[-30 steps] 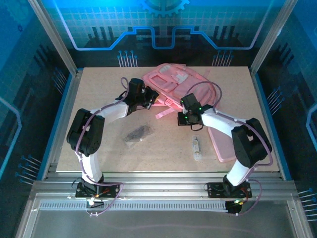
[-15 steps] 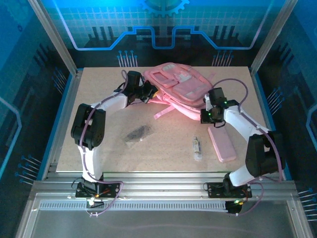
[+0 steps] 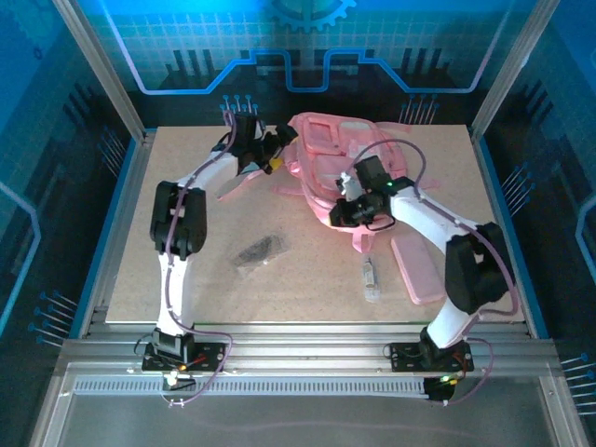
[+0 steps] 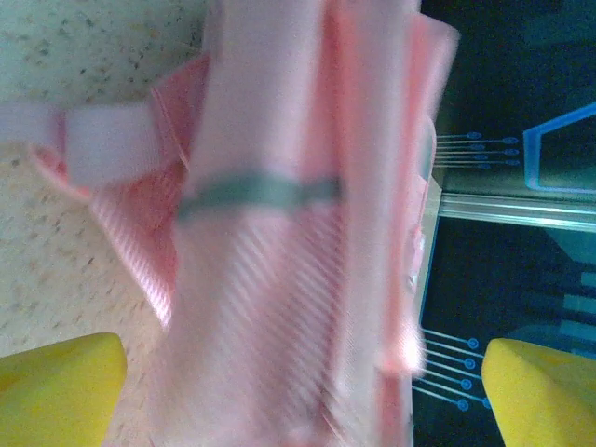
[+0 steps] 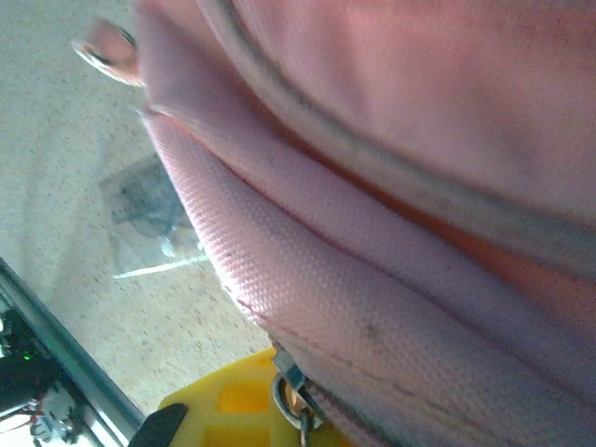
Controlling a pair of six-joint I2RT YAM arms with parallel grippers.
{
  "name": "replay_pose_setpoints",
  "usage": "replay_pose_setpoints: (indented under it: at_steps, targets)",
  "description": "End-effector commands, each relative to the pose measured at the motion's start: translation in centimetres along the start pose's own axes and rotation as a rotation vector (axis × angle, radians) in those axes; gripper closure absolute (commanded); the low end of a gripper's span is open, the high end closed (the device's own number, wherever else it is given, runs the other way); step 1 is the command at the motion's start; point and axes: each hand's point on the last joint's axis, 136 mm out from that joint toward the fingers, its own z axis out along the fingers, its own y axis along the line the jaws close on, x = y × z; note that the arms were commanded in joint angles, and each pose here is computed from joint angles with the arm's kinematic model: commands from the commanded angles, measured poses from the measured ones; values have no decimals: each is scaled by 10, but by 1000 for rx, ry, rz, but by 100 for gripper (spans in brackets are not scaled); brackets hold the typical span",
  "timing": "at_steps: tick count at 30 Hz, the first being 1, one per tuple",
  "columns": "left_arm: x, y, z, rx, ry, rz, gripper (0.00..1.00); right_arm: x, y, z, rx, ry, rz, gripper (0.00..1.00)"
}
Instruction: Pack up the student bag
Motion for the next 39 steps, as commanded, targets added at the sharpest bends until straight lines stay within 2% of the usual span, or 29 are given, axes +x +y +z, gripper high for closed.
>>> replay_pose_setpoints:
  at_steps: [1,4,7,11,16,17,18,20,21,26,32,36,39]
  targets:
    - [24,-13,-51,-4,-13,27,1,-46,54,8,-176,-77,-10,100]
    - [54,7,-70,23,-10,-67,2,-59,79,21,-216,-46,-27,100]
    - [80,20,-76,49,-5,-137,3,-61,97,26,-228,-23,-41,100]
    - [100,24,-55,51,23,-165,8,-48,106,26,-238,23,-11,100]
    - [94,11,-26,101,23,-155,18,-20,108,25,-224,62,17,100]
    - [92,11,-21,91,16,-138,24,-13,108,26,-219,74,23,100]
    - [89,9,-17,95,14,-121,35,-7,108,26,-216,85,26,100]
    - [87,10,-11,97,6,-103,88,9,98,28,-171,125,44,100]
    - [85,12,-12,93,2,-103,100,16,91,27,-137,144,51,100]
    - [86,13,-26,58,17,-39,100,55,26,10,119,274,89,100]
    - [83,11,-44,27,29,25,100,86,-30,-22,277,355,139,100]
    - [83,10,-48,27,62,69,100,86,-68,-46,421,378,102,100]
    - [83,7,-52,39,106,112,100,71,-97,-69,508,368,58,100]
